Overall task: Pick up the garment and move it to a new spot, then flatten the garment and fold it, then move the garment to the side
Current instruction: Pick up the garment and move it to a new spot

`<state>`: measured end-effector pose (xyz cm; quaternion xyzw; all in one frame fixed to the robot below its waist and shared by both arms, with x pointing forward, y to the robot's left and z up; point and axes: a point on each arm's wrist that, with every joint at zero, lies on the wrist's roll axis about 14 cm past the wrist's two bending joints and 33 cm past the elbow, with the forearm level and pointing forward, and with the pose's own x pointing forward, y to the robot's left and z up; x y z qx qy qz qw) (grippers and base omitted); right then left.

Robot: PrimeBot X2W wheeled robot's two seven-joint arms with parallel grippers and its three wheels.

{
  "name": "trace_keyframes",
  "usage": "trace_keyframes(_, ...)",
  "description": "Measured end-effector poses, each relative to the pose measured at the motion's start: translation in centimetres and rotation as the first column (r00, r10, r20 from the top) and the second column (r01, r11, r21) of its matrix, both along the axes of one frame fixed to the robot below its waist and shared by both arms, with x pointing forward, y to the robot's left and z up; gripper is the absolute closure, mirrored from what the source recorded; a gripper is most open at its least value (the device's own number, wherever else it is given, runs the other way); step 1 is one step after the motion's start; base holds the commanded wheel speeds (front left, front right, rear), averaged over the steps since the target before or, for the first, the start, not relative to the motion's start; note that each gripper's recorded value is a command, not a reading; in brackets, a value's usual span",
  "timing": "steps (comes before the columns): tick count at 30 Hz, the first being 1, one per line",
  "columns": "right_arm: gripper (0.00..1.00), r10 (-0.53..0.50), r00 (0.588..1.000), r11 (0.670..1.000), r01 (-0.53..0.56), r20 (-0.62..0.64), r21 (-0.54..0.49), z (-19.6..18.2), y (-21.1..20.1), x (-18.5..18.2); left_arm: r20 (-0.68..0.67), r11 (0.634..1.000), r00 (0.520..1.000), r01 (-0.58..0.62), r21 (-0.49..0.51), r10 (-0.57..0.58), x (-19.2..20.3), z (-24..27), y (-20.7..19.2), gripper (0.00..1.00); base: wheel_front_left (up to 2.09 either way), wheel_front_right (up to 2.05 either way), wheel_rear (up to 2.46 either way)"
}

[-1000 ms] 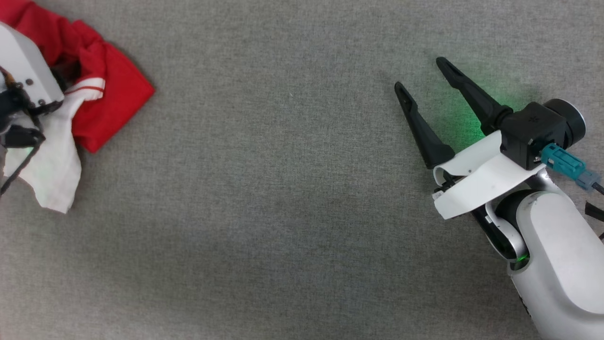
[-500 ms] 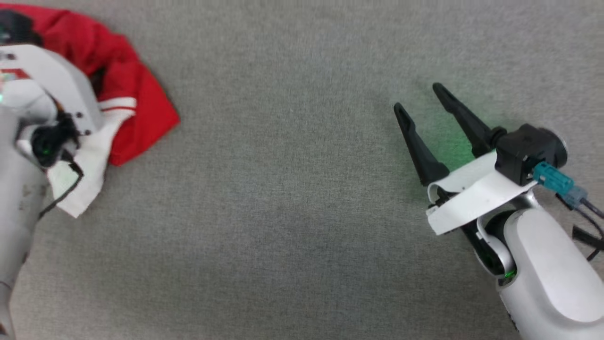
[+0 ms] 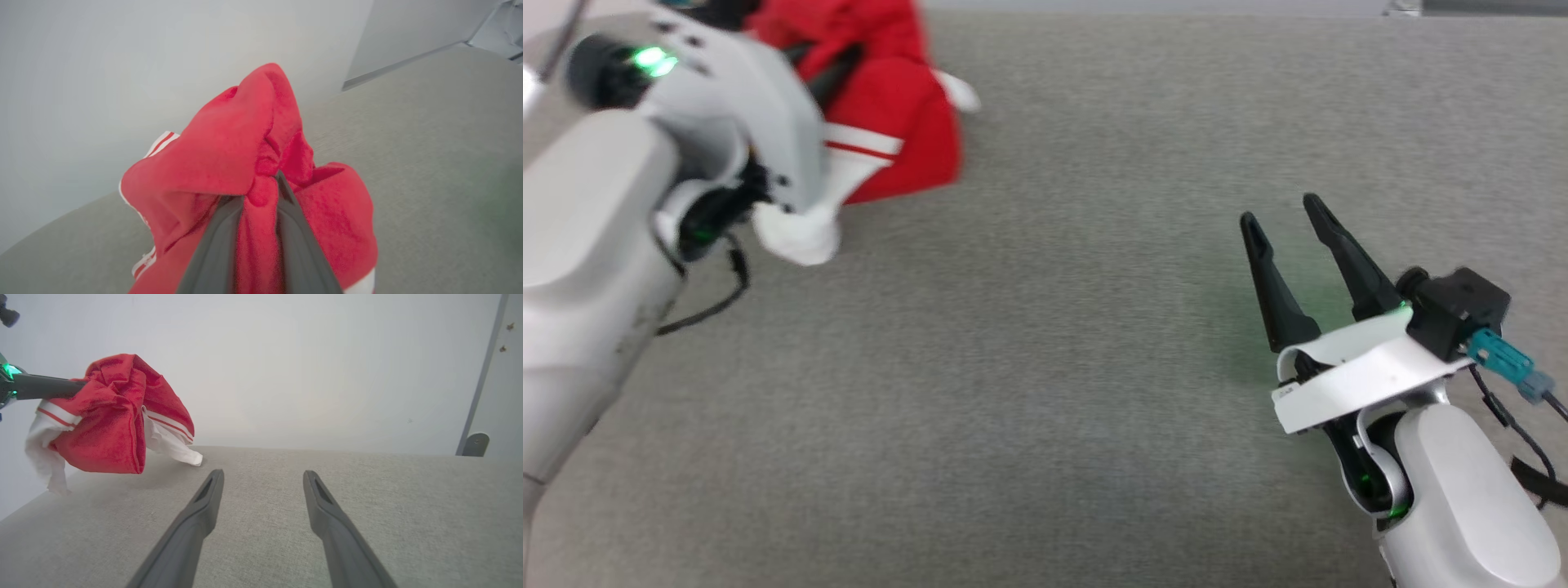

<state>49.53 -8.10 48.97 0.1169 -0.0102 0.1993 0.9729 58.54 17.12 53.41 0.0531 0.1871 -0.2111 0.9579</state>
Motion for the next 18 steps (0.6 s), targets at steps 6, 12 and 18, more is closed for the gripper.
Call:
trace_keyframes(6,0.0,-0.12,0.993,0.992,0.121,-0.008,0.024,0.0,-3.9,-0.9,0.049,0.958,0.957,0.285,0.026,-0.286,-1.0,1.1,-9.6,1.0,0.0,0.0,0.0)
trace_keyframes(12,0.0,-0.234,0.972,0.972,0.234,-0.007,0.035,0.3,-7.6,-1.6,0.092,0.864,0.868,0.495,-0.091,-0.487,-3.0,2.6,-19.3,1.0,0.0,0.0,0.0)
trace_keyframes(18,0.0,-0.346,0.938,0.937,0.347,-0.017,0.039,0.1,-11.5,-2.7,0.06,0.741,0.788,0.598,-0.306,-0.612,-6.3,4.1,-26.7,1.0,0.0,0.0,0.0)
